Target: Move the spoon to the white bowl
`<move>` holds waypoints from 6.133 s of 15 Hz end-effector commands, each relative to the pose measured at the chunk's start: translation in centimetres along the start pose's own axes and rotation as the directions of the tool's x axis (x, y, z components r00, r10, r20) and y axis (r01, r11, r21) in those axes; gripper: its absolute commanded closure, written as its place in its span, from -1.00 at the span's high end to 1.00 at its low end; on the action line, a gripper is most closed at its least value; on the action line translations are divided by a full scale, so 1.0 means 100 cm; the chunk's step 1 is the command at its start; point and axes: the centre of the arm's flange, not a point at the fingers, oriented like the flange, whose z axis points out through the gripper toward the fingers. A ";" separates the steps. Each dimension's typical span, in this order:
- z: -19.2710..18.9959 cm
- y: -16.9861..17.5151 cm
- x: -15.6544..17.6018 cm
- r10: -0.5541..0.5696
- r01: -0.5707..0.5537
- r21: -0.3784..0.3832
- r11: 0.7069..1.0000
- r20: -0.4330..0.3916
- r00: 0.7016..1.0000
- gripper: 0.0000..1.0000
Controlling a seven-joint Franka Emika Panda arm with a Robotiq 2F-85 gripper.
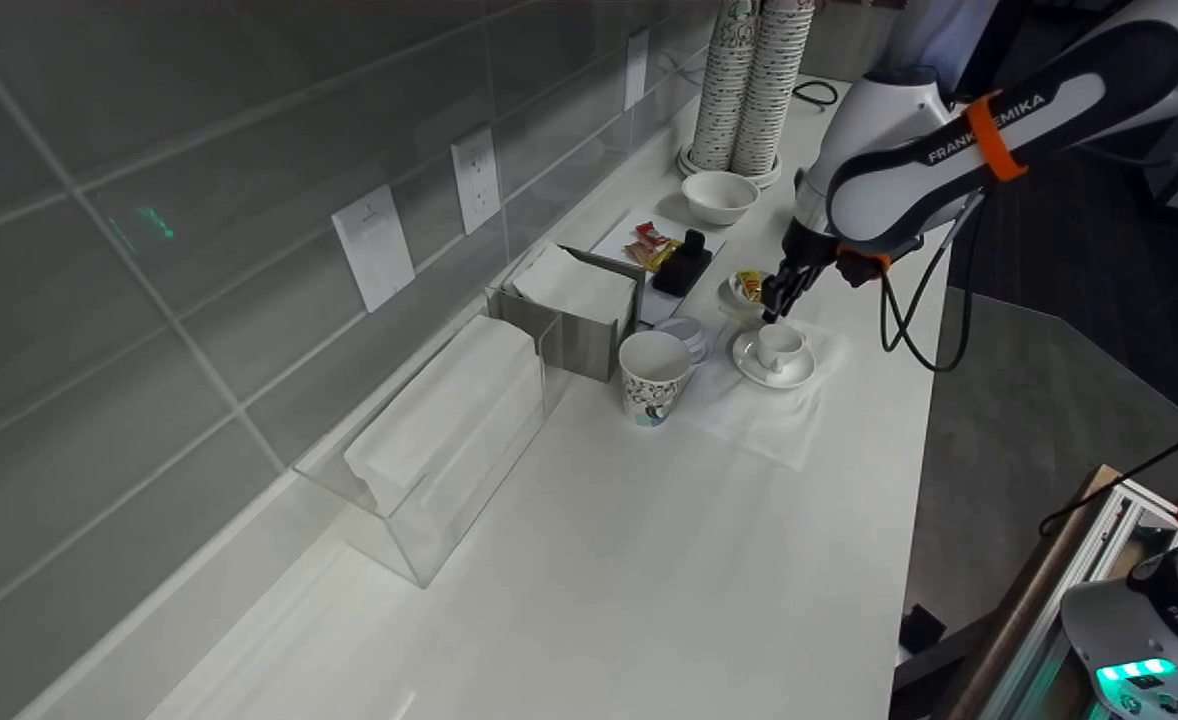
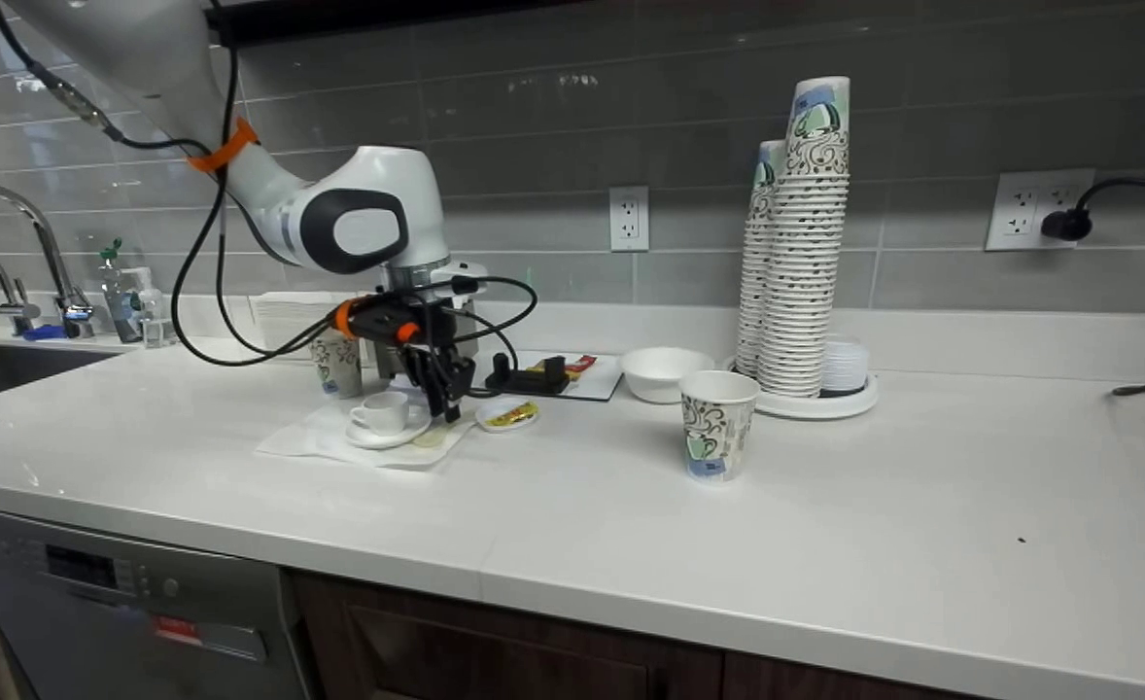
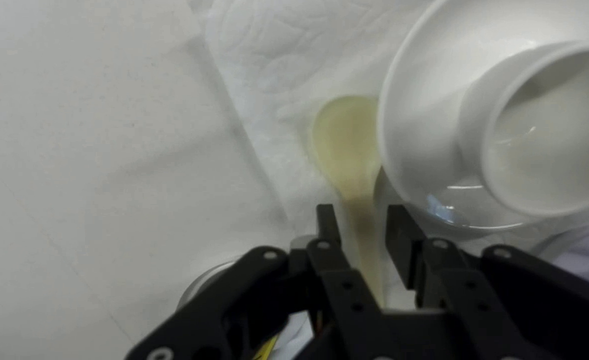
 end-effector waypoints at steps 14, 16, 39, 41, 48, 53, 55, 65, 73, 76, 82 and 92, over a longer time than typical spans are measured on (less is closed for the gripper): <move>0.017 0.008 0.014 -0.071 0.071 0.068 0.995 -0.008 0.997 -0.50; 0.017 0.005 0.014 -0.088 0.088 0.071 0.994 -0.008 0.996 -0.45; 0.034 -0.009 0.062 -0.126 0.129 0.051 0.990 -0.053 0.991 -0.99; 0.032 -0.010 0.061 -0.125 0.127 0.045 0.991 -0.053 0.991 -0.94; -0.016 -0.022 0.052 -0.128 0.131 0.008 0.991 -0.153 0.980 -0.94; -0.049 -0.027 0.054 -0.147 0.137 -0.058 0.989 -0.259 0.955 -0.94; -0.056 -0.026 0.054 -0.150 0.132 -0.082 0.988 -0.285 0.947 -0.94; -0.151 0.077 0.052 0.325 -0.349 0.021 0.937 -0.421 0.847 -0.94; -0.177 0.168 0.035 0.534 -0.579 0.065 0.812 -0.482 0.695 -0.74; -0.179 0.172 0.034 0.559 -0.605 0.075 0.793 -0.485 0.672 -0.74; -0.161 0.179 0.082 0.694 -0.767 0.135 0.627 -0.544 0.472 -0.94; -0.071 0.169 0.188 0.827 -0.918 0.322 0.231 -0.562 0.011 -0.94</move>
